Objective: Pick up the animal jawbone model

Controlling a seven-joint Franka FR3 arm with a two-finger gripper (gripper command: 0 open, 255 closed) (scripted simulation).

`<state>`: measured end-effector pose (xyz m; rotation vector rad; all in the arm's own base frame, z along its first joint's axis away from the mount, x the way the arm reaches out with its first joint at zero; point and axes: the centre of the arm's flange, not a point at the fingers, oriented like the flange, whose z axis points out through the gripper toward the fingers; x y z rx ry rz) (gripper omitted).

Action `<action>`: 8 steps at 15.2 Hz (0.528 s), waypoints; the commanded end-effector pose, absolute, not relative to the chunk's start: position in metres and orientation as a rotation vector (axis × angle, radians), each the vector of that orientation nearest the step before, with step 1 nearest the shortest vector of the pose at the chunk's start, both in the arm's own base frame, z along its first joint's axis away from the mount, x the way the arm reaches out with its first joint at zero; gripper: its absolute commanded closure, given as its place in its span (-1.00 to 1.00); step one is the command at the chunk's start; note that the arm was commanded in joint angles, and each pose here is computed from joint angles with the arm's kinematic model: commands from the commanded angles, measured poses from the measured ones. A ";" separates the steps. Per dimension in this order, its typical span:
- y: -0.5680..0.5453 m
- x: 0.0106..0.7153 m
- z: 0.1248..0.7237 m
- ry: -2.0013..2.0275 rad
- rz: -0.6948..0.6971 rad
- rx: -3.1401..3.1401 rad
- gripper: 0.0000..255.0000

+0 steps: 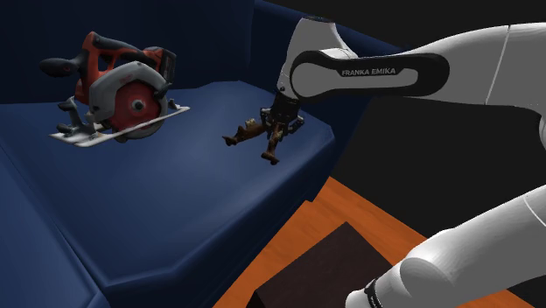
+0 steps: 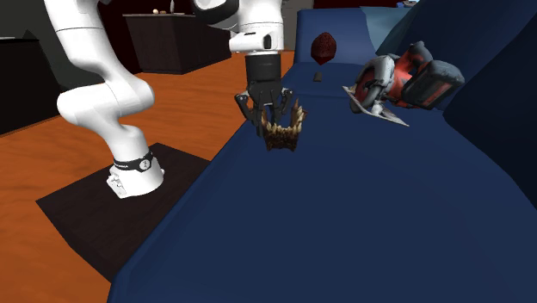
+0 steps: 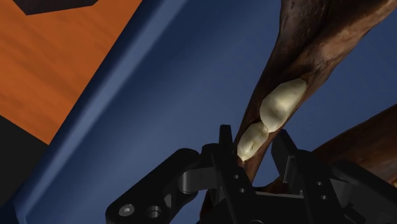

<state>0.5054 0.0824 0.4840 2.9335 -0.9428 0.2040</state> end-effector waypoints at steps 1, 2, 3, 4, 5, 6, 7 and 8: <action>0.082 0.505 0.494 -0.942 0.204 2.934 1.00; 0.082 0.505 0.500 -0.942 0.204 2.934 1.00; 0.082 0.505 0.505 -0.942 0.204 2.934 1.00; 0.082 0.505 0.510 -0.942 0.204 2.934 1.00; 0.082 0.505 0.515 -0.942 0.204 2.934 1.00; 0.082 0.505 0.521 -0.942 0.204 2.934 1.00; 0.082 0.505 0.526 -0.942 0.204 2.934 1.00; 0.082 0.505 0.531 -0.942 0.204 2.934 1.00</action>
